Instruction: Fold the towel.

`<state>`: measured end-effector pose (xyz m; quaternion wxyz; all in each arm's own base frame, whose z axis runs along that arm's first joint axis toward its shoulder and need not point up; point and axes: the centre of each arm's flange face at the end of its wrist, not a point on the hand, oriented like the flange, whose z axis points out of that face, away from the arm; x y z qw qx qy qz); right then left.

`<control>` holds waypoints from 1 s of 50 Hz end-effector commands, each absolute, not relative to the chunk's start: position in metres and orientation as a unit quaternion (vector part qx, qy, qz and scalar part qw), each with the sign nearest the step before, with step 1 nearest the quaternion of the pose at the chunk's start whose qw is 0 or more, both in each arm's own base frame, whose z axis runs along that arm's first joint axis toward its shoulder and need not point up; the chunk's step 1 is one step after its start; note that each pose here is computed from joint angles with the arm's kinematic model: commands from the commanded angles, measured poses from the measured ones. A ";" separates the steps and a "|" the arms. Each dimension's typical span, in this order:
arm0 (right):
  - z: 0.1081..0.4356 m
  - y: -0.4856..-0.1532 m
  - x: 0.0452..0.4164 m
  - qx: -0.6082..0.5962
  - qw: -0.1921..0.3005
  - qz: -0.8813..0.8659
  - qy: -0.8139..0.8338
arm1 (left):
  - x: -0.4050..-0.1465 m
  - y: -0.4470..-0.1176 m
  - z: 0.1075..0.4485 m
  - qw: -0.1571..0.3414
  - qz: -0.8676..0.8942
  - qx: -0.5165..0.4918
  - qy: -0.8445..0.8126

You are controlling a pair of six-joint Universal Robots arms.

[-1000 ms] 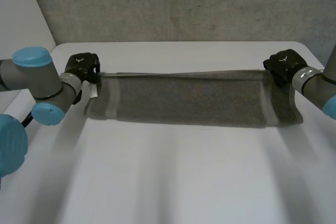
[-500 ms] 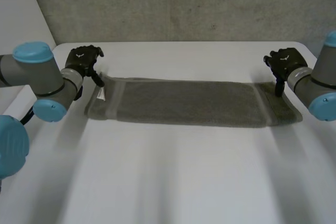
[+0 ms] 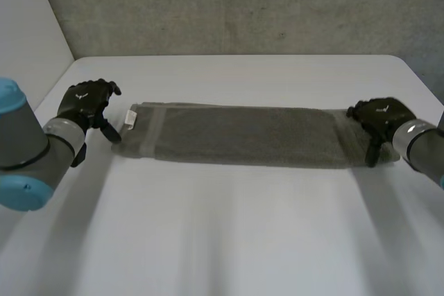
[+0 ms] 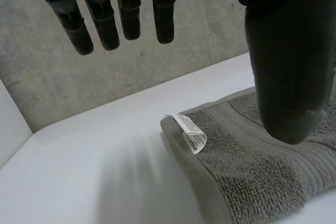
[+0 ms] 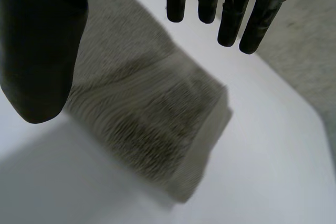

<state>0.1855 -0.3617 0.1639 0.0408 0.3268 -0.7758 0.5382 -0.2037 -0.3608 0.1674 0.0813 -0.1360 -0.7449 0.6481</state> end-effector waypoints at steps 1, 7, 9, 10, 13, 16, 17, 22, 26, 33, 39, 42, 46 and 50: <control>0.138 -0.374 0.178 0.329 0.041 0.538 -0.775 | -0.203 -0.358 0.157 0.080 0.663 -0.135 -0.732; 0.134 -0.389 0.168 0.316 0.058 0.567 -0.758 | -0.203 -0.357 0.155 0.080 0.662 -0.134 -0.733; 0.132 -0.391 0.166 0.314 0.059 0.569 -0.758 | -0.203 -0.357 0.155 0.080 0.663 -0.134 -0.732; 0.130 -0.393 0.165 0.312 0.060 0.570 -0.758 | -0.203 -0.357 0.155 0.081 0.663 -0.134 -0.732; 0.126 -0.396 0.163 0.313 0.062 0.568 -0.759 | -0.203 -0.357 0.156 0.081 0.663 -0.134 -0.732; 0.123 -0.397 0.163 0.314 0.063 0.566 -0.760 | -0.203 -0.356 0.155 0.081 0.661 -0.134 -0.734; 0.120 -0.397 0.161 0.316 0.066 0.562 -0.762 | -0.203 -0.356 0.155 0.082 0.661 -0.135 -0.733; 0.115 -0.398 0.156 0.323 0.075 0.553 -0.764 | -0.203 -0.355 0.152 0.082 0.658 -0.135 -0.736; 0.115 -0.397 0.154 0.321 0.077 0.550 -0.767 | -0.204 -0.354 0.151 0.082 0.657 -0.135 -0.737; 0.113 -0.395 0.154 0.322 0.074 0.546 -0.770 | -0.203 -0.352 0.149 0.082 0.655 -0.136 -0.739; 0.117 -0.397 0.151 0.316 0.077 0.549 -0.770 | -0.203 -0.352 0.149 0.082 0.655 -0.136 -0.739; 0.122 -0.403 0.138 0.303 0.089 0.552 -0.771 | -0.203 -0.352 0.150 0.082 0.656 -0.135 -0.738; 0.133 -0.413 0.114 0.283 0.115 0.560 -0.770 | -0.202 -0.353 0.151 0.081 0.656 -0.134 -0.738; 0.159 -0.437 0.072 0.257 0.170 0.578 -0.756 | -0.202 -0.352 0.151 0.081 0.656 -0.133 -0.738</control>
